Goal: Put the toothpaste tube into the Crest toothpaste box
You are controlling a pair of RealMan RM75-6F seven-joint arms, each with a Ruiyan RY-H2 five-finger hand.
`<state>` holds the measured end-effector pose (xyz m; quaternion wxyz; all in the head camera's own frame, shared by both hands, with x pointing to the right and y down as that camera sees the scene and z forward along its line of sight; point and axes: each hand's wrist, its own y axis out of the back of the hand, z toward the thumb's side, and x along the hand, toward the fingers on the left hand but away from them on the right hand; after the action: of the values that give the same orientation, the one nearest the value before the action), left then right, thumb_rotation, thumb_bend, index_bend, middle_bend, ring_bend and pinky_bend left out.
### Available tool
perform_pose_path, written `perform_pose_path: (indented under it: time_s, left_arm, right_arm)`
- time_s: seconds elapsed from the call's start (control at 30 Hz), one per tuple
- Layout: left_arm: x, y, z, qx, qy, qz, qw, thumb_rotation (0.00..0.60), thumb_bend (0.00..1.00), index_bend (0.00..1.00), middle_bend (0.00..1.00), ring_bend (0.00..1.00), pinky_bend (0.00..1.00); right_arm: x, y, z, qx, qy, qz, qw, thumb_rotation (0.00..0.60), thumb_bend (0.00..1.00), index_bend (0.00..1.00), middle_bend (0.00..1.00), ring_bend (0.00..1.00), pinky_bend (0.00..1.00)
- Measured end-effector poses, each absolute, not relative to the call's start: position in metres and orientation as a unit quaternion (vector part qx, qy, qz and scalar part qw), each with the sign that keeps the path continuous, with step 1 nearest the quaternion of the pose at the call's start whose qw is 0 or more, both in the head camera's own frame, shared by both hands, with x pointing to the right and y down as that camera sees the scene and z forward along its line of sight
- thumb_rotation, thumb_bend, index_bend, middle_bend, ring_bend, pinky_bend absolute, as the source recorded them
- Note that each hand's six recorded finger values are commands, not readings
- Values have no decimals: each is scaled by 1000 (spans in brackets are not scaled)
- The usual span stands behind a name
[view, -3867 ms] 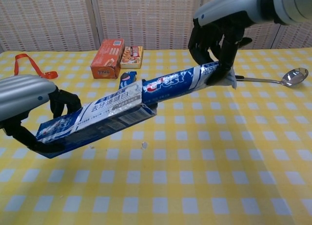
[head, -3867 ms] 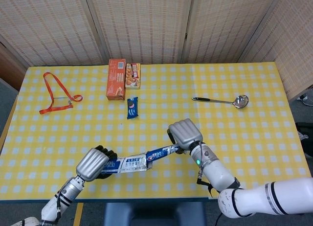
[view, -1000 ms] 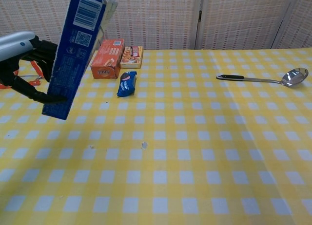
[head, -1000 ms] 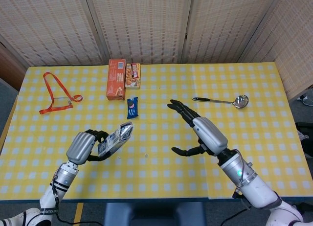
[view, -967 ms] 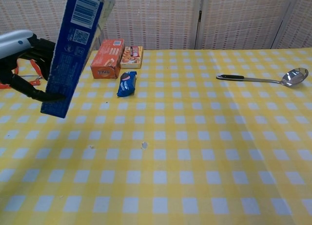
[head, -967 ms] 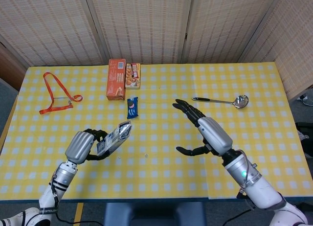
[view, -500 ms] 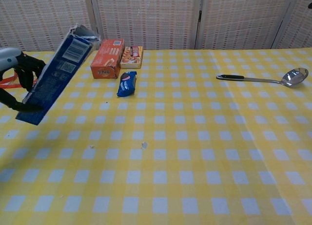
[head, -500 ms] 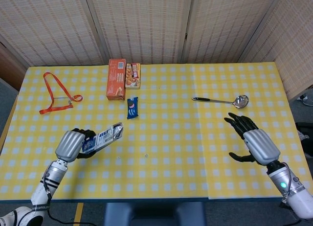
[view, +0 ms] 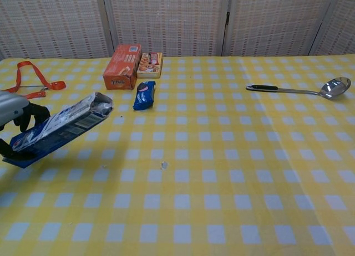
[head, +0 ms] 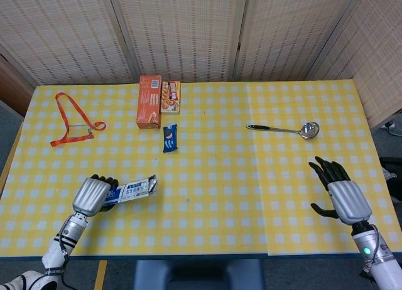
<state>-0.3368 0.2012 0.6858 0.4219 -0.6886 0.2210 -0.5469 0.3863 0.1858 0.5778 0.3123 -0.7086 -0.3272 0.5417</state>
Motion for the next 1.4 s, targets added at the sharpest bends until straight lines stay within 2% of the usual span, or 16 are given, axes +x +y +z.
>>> perform_pose_path:
  time_s: [0.23, 0.33, 0.4, 0.43, 0.53, 0.77, 0.97, 1.2, 1.4]
  left_arm:
    - [-330, 211, 703, -703, 206, -553, 396, 600, 319, 533, 666, 491, 436]
    - [-325, 214, 710, -712, 198, -554, 383, 600, 293, 409, 499, 348, 279]
    - [-323, 214, 712, -717, 197, -551, 378, 600, 249, 282, 317, 193, 143]
    - [-322, 213, 712, -719, 198, -549, 377, 600, 234, 239, 258, 142, 97]
    - [-319, 212, 710, -724, 206, -543, 371, 600, 207, 148, 153, 47, 6]
    - [-315, 206, 698, -732, 231, -526, 366, 600, 189, 108, 117, 5, 0]
    - [-317, 199, 665, -734, 266, -497, 380, 600, 175, 96, 92, 0, 0]
    - [-366, 200, 603, -687, 342, -500, 402, 600, 179, 89, 79, 0, 0]
    - [-430, 241, 559, -634, 414, -545, 361, 600, 174, 55, 40, 0, 0]
  right_arm:
    - [385, 188, 579, -713, -324, 540, 310, 600, 263, 0, 0, 0, 0]
    - [383, 188, 580, -714, -322, 538, 311, 600, 264, 0, 0, 0, 0]
    - [383, 188, 579, -714, -323, 538, 311, 600, 264, 0, 0, 0, 0]
    - [383, 188, 579, -714, -324, 538, 310, 600, 263, 0, 0, 0, 0]
    - [384, 187, 577, -713, -326, 538, 310, 600, 263, 0, 0, 0, 0]
    - [387, 188, 574, -713, -332, 535, 309, 600, 263, 0, 0, 0, 0]
    - [392, 188, 567, -706, -342, 534, 314, 600, 263, 0, 0, 0, 0]
    - [405, 191, 558, -669, -340, 561, 349, 600, 263, 0, 0, 0, 0]
    - [416, 204, 550, -612, -335, 603, 388, 600, 263, 0, 0, 0, 0]
